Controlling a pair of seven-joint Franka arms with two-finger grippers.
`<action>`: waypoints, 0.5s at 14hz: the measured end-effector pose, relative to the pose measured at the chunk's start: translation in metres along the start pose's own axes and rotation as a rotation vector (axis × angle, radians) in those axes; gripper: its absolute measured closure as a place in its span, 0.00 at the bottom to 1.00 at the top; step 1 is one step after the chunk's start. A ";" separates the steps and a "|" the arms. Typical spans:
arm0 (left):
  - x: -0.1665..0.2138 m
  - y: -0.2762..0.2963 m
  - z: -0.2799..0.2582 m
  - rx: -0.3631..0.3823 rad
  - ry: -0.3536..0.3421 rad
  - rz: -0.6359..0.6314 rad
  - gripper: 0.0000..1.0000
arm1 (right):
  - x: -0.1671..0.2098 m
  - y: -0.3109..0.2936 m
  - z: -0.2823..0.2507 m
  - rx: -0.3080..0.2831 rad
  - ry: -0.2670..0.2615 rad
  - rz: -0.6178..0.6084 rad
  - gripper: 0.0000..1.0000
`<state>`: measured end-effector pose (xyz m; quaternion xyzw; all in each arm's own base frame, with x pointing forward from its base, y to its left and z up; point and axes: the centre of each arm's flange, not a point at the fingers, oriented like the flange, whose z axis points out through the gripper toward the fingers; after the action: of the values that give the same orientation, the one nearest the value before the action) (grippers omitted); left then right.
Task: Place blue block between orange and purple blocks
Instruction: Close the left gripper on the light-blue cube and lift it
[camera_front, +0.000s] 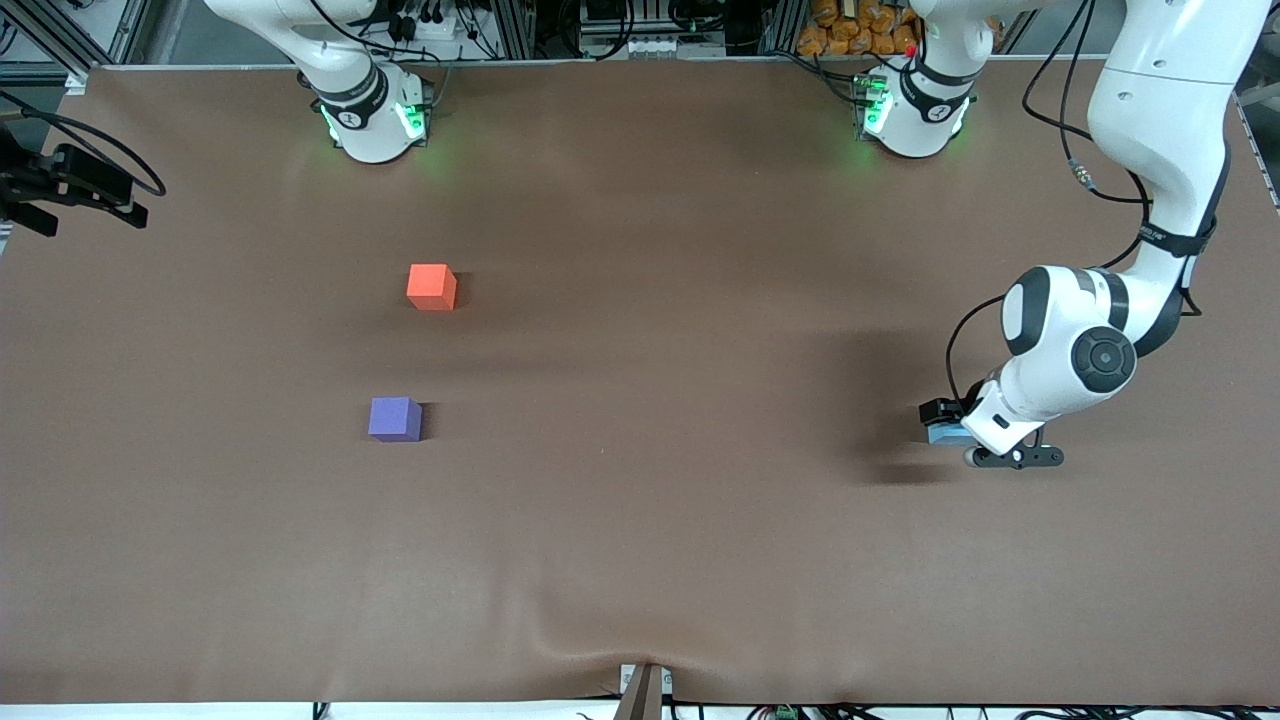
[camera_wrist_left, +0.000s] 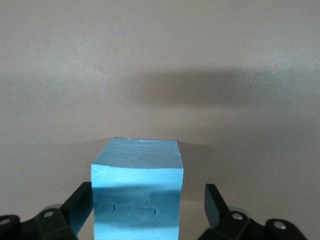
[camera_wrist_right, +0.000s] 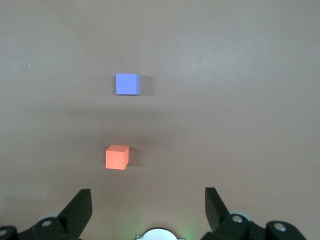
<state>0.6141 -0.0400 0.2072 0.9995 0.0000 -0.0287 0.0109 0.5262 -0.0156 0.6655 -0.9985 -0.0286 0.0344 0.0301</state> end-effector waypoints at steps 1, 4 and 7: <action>0.000 0.000 0.003 -0.001 -0.005 0.000 0.15 | 0.000 0.000 0.000 0.000 0.000 0.000 0.00; 0.001 0.006 0.002 -0.002 -0.001 0.010 0.39 | 0.000 0.000 0.000 0.000 0.000 0.000 0.00; 0.006 0.051 -0.007 -0.004 0.023 0.078 0.39 | 0.000 0.000 0.000 0.000 -0.002 0.000 0.00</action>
<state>0.6203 -0.0910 0.2153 0.9990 -0.0388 -0.0167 0.0138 0.5259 -0.0157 0.6653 -0.9985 -0.0285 0.0355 0.0302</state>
